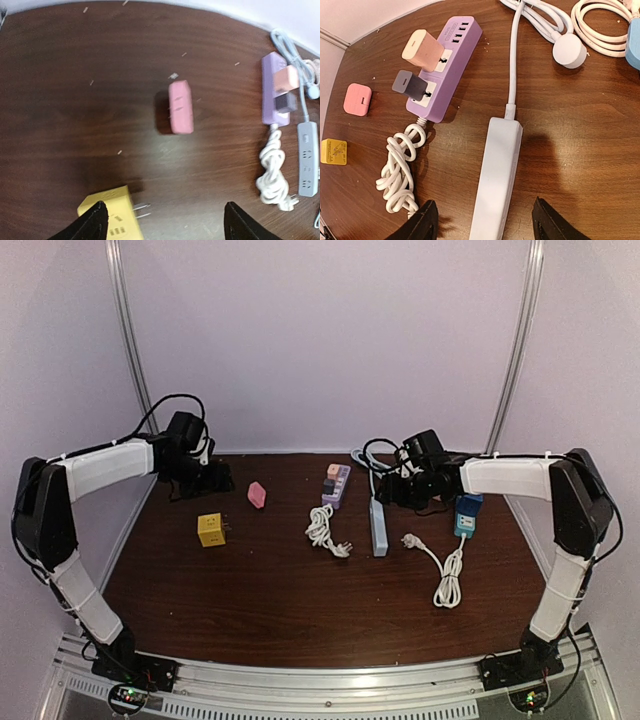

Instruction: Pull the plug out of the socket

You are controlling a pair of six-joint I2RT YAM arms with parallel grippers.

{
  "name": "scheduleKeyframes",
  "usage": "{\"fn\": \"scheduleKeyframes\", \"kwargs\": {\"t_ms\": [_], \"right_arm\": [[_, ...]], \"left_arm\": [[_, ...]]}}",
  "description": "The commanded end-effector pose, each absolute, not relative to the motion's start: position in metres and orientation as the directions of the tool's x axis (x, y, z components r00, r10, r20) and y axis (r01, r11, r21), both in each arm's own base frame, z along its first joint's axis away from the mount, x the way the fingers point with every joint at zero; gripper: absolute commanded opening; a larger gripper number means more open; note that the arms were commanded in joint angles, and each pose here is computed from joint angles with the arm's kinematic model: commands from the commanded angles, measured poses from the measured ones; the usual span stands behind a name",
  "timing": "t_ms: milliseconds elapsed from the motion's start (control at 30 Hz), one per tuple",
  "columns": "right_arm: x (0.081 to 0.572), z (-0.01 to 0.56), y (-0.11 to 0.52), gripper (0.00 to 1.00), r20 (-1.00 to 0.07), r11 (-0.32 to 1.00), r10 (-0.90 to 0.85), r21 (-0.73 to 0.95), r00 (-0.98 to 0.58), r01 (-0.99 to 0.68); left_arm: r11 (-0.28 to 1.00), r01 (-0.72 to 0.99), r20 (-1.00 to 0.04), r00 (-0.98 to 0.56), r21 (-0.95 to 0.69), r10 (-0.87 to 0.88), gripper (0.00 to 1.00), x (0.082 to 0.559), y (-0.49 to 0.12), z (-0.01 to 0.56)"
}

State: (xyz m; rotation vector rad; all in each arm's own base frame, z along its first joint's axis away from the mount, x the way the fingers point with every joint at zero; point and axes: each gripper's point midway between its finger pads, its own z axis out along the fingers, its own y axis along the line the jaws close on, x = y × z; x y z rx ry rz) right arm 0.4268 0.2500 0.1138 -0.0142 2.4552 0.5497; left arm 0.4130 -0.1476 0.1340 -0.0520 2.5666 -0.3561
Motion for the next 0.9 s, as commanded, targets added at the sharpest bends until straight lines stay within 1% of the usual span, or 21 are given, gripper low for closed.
{"fn": "scheduleKeyframes", "kwargs": {"t_ms": [0,33,100,200,400,500,633,867], "right_arm": [[0.432,0.14,0.249,0.65,-0.605,0.911,0.143,0.39,-0.783,-0.135],[0.434,0.141,0.251,0.65,-0.606,0.907,0.146,0.398,-0.782,-0.139],[0.437,0.145,0.255,0.65,-0.607,0.898,0.156,0.416,-0.779,-0.145],[0.445,0.151,0.255,0.65,-0.624,0.896,0.18,0.423,-0.761,-0.135],[0.451,0.157,0.249,0.65,-0.627,0.891,0.211,0.438,-0.75,-0.116],[0.449,0.157,0.246,0.65,-0.629,0.89,0.218,0.442,-0.746,-0.113],[0.445,0.151,0.242,0.65,-0.623,0.891,0.221,0.442,-0.75,-0.104],[0.441,0.149,0.238,0.65,-0.617,0.897,0.213,0.43,-0.757,-0.099]], "left_arm": [[0.983,0.131,-0.586,-0.81,-0.126,0.033,0.8,0.431,-0.195,0.158],[0.98,0.155,-0.601,-0.798,-0.122,0.051,0.79,0.436,-0.21,0.166],[0.977,0.192,-0.6,-0.794,-0.094,0.098,0.77,0.447,-0.244,0.16],[0.971,0.236,-0.628,-0.762,-0.042,0.158,0.75,0.464,-0.291,0.163],[0.955,0.297,-0.653,-0.725,-0.01,0.218,0.69,0.483,-0.366,0.146],[0.955,0.295,-0.674,-0.707,-0.005,0.215,0.66,0.49,-0.386,0.14],[0.957,0.291,-0.684,-0.695,0.012,0.22,0.64,0.494,-0.401,0.117],[0.96,0.277,-0.708,-0.671,0.036,0.221,0.59,0.51,-0.409,0.095]]}}
